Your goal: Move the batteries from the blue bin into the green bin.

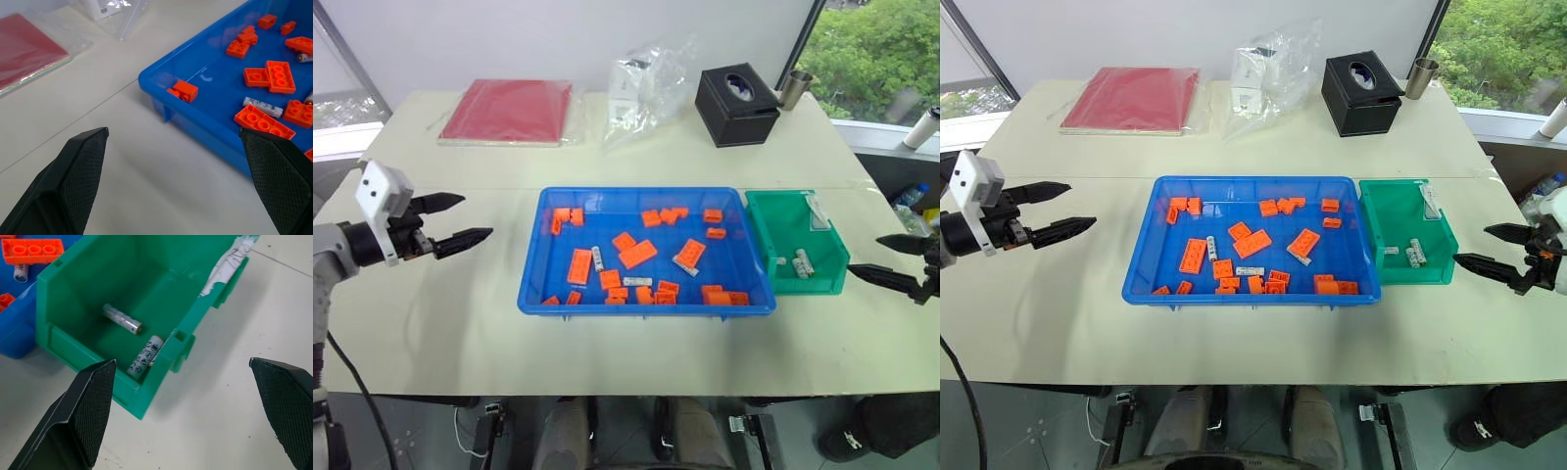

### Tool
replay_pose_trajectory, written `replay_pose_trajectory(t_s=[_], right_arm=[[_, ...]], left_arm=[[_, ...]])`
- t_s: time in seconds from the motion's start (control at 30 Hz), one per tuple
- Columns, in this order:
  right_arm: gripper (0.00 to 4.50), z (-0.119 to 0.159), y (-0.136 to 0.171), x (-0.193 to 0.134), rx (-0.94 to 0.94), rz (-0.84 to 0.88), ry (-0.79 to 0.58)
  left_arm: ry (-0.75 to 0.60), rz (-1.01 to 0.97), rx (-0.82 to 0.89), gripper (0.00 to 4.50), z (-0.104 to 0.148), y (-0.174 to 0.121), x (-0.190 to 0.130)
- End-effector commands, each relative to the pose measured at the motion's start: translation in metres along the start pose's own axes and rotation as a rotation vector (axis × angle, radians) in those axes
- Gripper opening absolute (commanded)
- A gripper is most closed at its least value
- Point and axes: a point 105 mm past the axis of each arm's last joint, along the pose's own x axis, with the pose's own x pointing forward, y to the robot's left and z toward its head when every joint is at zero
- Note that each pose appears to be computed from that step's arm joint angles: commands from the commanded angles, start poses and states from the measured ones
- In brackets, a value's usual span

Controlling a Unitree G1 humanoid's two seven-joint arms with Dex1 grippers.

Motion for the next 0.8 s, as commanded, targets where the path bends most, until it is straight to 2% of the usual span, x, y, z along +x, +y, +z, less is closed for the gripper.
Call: replay_pose_trajectory(t_s=[0.03, 0.17, 0.57, 0.7, 0.8], right_arm=[[4.47, 0.009, -0.001, -0.004, -0.011, -0.026, -0.047], [4.47, 0.003, -0.005, -0.002, -0.005, -0.062, -0.039], [4.47, 0.009, -0.012, 0.001, 0.021, -0.092, -0.06], [4.47, 0.024, -0.016, 0.002, -0.021, -0.111, -0.075], [4.47, 0.055, 0.0, 0.009, -0.077, -0.029, -0.131]], left_arm=[[-0.059, 0.031, 0.021, 4.5, 0.018, 0.003, -0.007], [-0.088, 0.078, -0.015, 4.5, 0.023, 0.007, -0.006], [-0.072, 0.028, -0.008, 4.5, 0.024, -0.004, -0.006], [-0.093, -0.005, -0.003, 4.5, 0.029, -0.016, -0.003], [-0.097, -0.068, -0.003, 4.5, 0.031, -0.031, 0.003]])
